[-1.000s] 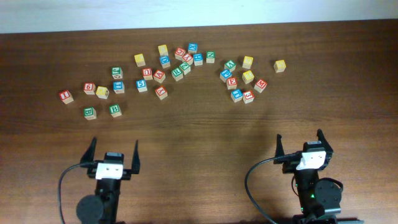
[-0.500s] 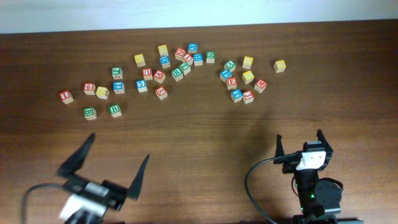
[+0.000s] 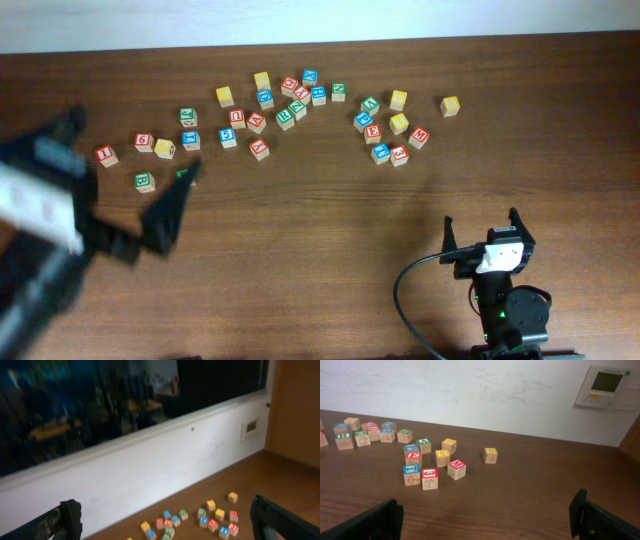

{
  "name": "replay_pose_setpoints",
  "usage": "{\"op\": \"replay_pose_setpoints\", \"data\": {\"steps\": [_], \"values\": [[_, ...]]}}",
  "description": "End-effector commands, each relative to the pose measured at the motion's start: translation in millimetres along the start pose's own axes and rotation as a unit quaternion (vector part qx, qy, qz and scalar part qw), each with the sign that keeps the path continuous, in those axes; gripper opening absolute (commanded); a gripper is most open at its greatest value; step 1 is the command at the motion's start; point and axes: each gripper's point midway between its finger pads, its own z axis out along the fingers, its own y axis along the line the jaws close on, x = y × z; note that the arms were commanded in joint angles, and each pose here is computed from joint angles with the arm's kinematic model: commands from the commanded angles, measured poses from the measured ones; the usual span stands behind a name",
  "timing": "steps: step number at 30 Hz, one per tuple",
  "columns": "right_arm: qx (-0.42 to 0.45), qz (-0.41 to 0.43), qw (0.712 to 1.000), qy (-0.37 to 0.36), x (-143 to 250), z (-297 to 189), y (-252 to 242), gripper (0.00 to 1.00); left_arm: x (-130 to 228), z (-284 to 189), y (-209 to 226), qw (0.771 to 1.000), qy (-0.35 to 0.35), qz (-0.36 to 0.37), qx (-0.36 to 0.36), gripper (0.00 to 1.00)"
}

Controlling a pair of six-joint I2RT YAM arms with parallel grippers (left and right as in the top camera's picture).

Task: Spell out ICRA
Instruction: 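Raise the left arm and swing it toward the far-left blocks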

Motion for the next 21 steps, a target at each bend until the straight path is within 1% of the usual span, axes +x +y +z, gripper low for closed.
{"op": "replay_pose_setpoints", "data": {"steps": [1,5,9,17,18,21], "values": [[0.002,0.002,1.000,0.005,3.8,0.2,-0.8,0.98,15.7,44.8,23.2,0.999,0.043,-0.020,0.012,0.99],[0.002,0.002,1.000,0.005,3.8,0.2,-0.8,0.98,39.3,74.8,37.2,0.996,0.079,-0.043,0.019,0.99],[0.002,0.002,1.000,0.005,3.8,0.2,-0.8,0.98,57.5,95.2,46.5,0.993,0.104,-0.059,0.024,0.99],[0.002,0.002,1.000,0.005,3.8,0.2,-0.9,0.98,74.2,112.3,54.0,0.989,0.125,-0.072,0.028,0.99],[0.002,0.002,1.000,0.005,3.8,0.2,-0.8,0.98,74.8,112.9,54.4,0.989,0.126,-0.072,0.028,0.95],[0.002,0.002,1.000,0.005,3.8,0.2,-0.8,0.98,75.6,113.8,54.9,0.989,0.127,-0.073,0.028,0.62]]}}
